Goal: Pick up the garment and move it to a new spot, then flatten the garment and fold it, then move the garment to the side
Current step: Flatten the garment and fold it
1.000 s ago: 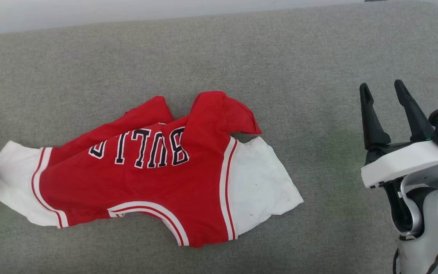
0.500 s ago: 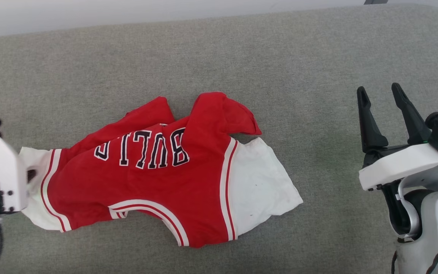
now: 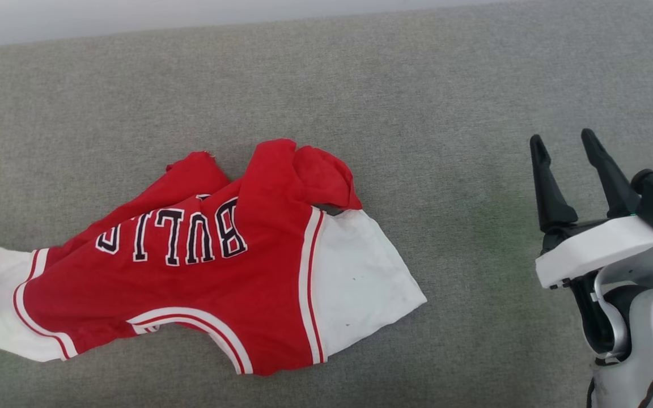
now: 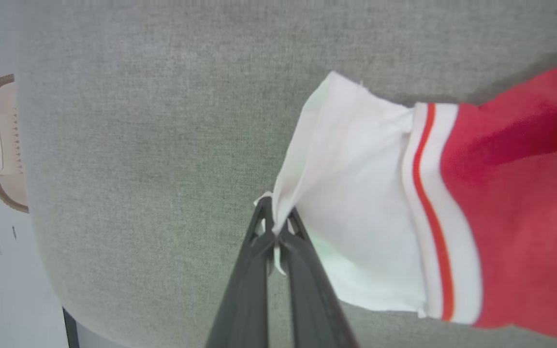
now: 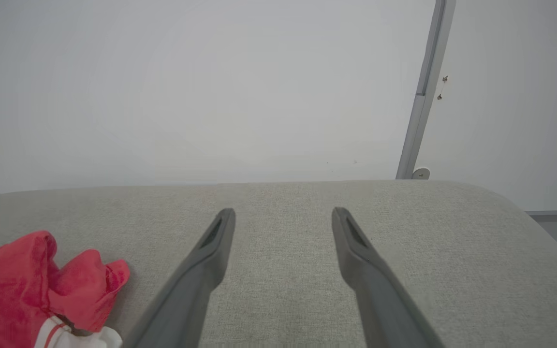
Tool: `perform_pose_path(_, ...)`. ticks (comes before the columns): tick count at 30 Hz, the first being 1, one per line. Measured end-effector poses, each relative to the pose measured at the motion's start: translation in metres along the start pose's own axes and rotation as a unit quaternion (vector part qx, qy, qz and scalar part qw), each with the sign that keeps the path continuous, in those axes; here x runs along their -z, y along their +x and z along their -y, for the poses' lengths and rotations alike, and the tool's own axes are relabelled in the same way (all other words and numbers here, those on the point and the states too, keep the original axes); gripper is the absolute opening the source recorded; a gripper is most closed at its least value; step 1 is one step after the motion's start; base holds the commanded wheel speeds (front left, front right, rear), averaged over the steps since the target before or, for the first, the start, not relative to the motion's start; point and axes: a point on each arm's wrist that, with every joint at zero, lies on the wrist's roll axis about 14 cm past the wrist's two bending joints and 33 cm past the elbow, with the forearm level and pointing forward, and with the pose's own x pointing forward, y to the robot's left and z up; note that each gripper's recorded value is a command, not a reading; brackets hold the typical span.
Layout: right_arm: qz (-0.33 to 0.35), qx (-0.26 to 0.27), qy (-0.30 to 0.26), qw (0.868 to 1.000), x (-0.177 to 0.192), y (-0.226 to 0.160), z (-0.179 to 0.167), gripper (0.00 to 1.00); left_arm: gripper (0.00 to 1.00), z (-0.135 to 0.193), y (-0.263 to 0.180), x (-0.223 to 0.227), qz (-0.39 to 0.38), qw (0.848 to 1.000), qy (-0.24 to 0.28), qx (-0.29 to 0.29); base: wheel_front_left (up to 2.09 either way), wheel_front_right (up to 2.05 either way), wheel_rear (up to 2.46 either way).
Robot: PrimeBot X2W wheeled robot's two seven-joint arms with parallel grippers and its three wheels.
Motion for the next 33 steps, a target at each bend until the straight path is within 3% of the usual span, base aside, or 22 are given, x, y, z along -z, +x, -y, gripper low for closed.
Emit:
perform_pose_path(1,-0.005,-0.003,0.0,1.0,0.002,0.0,-0.002,1.0,0.13,0.0,0.001,0.0,0.008,1.0,-0.003,0.003,0.0,0.0,0.0)
perform_pose_path(2,-0.011,-0.008,0.0,1.0,0.005,0.001,-0.005,1.0,0.36,0.001,0.002,-0.001,0.015,1.0,-0.006,0.007,0.0,0.0,0.0)
perform_pose_path(3,-0.018,-0.015,0.001,1.0,0.008,0.001,-0.009,1.0,0.74,0.002,0.003,-0.001,0.022,1.0,-0.007,0.01,0.0,0.0,0.0)
perform_pose_path(4,-0.025,-0.024,0.001,0.999,0.01,0.002,-0.014,1.0,1.0,0.003,0.003,-0.003,0.032,0.999,-0.007,0.014,0.0,0.0,0.0)
perform_pose_path(9,-0.082,-0.075,0.005,0.994,0.033,-0.003,-0.044,1.0,1.0,0.007,-0.009,-0.03,0.118,0.992,-0.013,0.035,0.0,0.0,0.0)
perform_pose_path(12,-0.138,-0.114,0.006,0.984,0.055,-0.011,-0.065,1.0,1.0,0.014,-0.021,-0.046,0.183,0.982,-0.006,0.052,0.0,0.0,0.0)
perform_pose_path(22,-0.306,-0.19,-0.027,0.932,0.112,-0.04,-0.097,1.0,1.0,0.028,-0.071,-0.063,0.367,0.926,-0.019,0.083,0.0,0.0,0.0)
perform_pose_path(27,-0.355,-0.218,-0.058,0.907,0.128,-0.046,-0.109,1.0,1.0,0.027,-0.093,-0.052,0.432,0.898,-0.023,0.074,0.0,0.0,0.0)
perform_pose_path(33,-0.399,-0.238,-0.131,0.876,0.151,-0.046,-0.111,1.0,1.0,0.024,-0.106,-0.026,0.471,0.878,-0.051,0.062,0.0,0.0,0.0)
